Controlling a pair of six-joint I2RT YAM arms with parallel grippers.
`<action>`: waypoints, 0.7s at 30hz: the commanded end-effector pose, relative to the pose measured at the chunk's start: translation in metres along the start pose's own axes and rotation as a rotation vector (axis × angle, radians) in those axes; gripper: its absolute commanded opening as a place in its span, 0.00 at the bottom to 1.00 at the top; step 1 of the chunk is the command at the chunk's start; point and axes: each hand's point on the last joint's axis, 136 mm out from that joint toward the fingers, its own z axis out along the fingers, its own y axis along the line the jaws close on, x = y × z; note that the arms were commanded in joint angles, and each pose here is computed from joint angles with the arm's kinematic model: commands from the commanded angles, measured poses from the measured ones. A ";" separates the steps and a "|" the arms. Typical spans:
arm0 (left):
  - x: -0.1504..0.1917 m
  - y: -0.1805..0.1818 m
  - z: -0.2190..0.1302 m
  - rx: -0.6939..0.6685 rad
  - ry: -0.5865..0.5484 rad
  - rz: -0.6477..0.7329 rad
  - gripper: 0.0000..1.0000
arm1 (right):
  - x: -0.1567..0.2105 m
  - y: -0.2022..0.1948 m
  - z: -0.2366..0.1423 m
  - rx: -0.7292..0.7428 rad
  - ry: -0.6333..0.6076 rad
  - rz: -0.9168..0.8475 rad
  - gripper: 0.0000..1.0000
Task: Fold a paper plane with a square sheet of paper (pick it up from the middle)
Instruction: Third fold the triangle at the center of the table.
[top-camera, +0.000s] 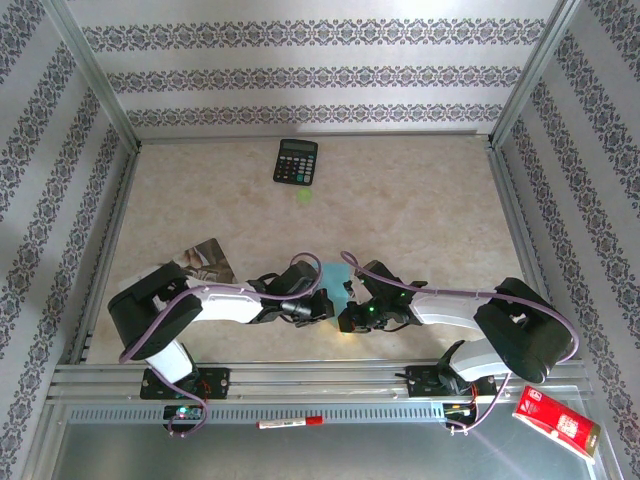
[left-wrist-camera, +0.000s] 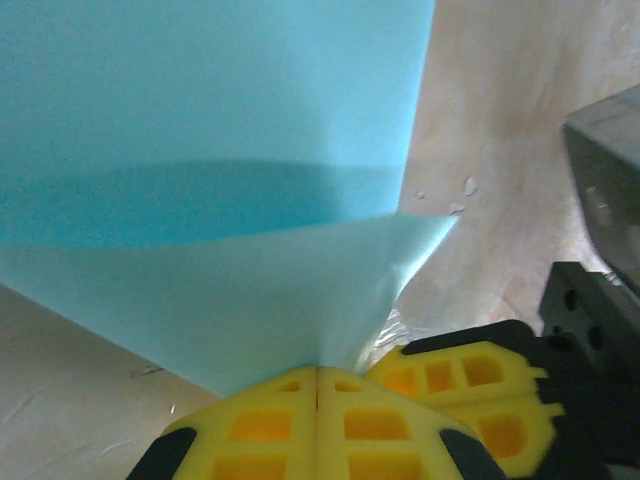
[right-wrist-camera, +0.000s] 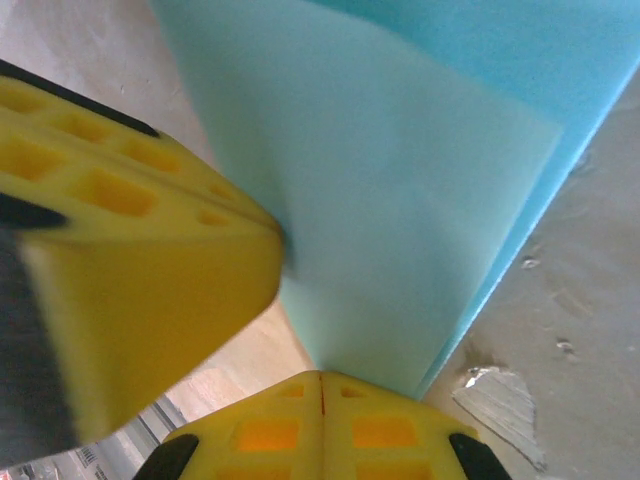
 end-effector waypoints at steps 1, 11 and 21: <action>0.004 -0.016 0.007 0.044 0.020 -0.005 0.00 | 0.026 -0.050 0.000 0.179 0.056 0.082 0.00; 0.002 0.006 0.009 -0.024 0.006 -0.018 0.00 | 0.029 -0.054 0.000 0.198 0.066 0.110 0.00; -0.018 0.031 0.004 -0.084 -0.024 -0.027 0.00 | 0.041 -0.064 -0.002 0.239 0.094 0.182 0.00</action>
